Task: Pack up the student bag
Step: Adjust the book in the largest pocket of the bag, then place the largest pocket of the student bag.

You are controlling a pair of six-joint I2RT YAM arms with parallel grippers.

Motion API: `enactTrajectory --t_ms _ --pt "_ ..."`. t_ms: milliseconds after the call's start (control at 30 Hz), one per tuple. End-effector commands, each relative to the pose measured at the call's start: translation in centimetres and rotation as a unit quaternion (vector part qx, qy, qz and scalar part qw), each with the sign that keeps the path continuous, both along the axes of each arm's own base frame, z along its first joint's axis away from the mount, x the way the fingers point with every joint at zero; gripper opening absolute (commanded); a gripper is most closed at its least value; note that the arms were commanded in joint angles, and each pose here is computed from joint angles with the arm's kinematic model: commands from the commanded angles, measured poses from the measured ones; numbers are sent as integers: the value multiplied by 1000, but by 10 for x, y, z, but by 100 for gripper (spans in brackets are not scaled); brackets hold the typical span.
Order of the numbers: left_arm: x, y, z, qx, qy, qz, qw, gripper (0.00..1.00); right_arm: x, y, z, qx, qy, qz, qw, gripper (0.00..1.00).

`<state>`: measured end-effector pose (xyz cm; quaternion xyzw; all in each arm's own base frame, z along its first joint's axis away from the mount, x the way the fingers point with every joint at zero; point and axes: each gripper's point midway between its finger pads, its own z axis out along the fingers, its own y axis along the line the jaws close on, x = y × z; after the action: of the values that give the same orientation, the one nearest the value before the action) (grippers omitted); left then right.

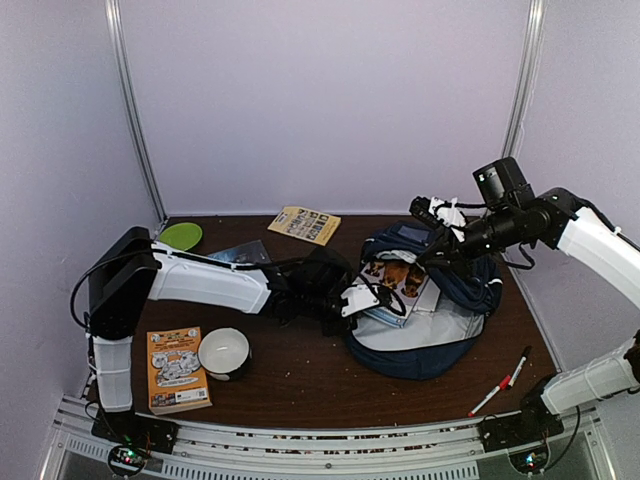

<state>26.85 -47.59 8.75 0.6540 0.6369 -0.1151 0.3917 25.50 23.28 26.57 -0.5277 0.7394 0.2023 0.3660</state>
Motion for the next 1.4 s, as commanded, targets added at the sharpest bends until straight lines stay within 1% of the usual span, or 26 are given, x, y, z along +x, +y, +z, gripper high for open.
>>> enactTrajectory --t_ms 0,133,300,500,667,767,833,933,1033,1133,1200,1233,1300,1367 --pt "11 -12 -6 56 -66 -40 995 0 -6 14 40 56 -27 33 998 0" --pt "16 -16 -20 98 -70 -60 991 0 -7 15 41 59 -26 38 997 0" --pt "35 -33 -21 113 -105 -59 986 0 -10 15 40 61 -23 42 997 0" --pt "68 -63 -2 95 -159 -27 982 0 -15 14 39 64 -21 45 997 0" --pt "75 -74 -2 86 -161 -24 983 0 -16 10 30 53 -18 42 998 0" --pt "67 -68 1 86 -147 -23 985 0 -12 5 19 38 -17 30 999 0" --pt "53 -60 7 74 -127 -24 989 1 -9 -1 8 31 -10 22 999 0" --pt "22 -46 16 42 -80 -25 996 10 -5 -7 -10 18 6 18 1000 0" --pt "-11 -30 19 35 -75 -14 996 19 -3 -9 -23 9 24 18 1000 0" --pt "-39 -12 23 37 -67 -2 997 21 0 -9 -36 4 40 20 999 0" --pt "-47 1 33 25 -55 21 998 23 0 -8 -46 -3 52 24 998 1" --pt "-50 9 40 18 -47 33 998 23 -1 -8 -49 -6 58 28 998 10" --pt "-51 26 53 7 -41 61 997 26 -4 -7 -53 -8 71 35 997 33" --pt "-57 40 68 -4 -37 64 997 31 -8 -6 -49 -4 74 42 996 55"
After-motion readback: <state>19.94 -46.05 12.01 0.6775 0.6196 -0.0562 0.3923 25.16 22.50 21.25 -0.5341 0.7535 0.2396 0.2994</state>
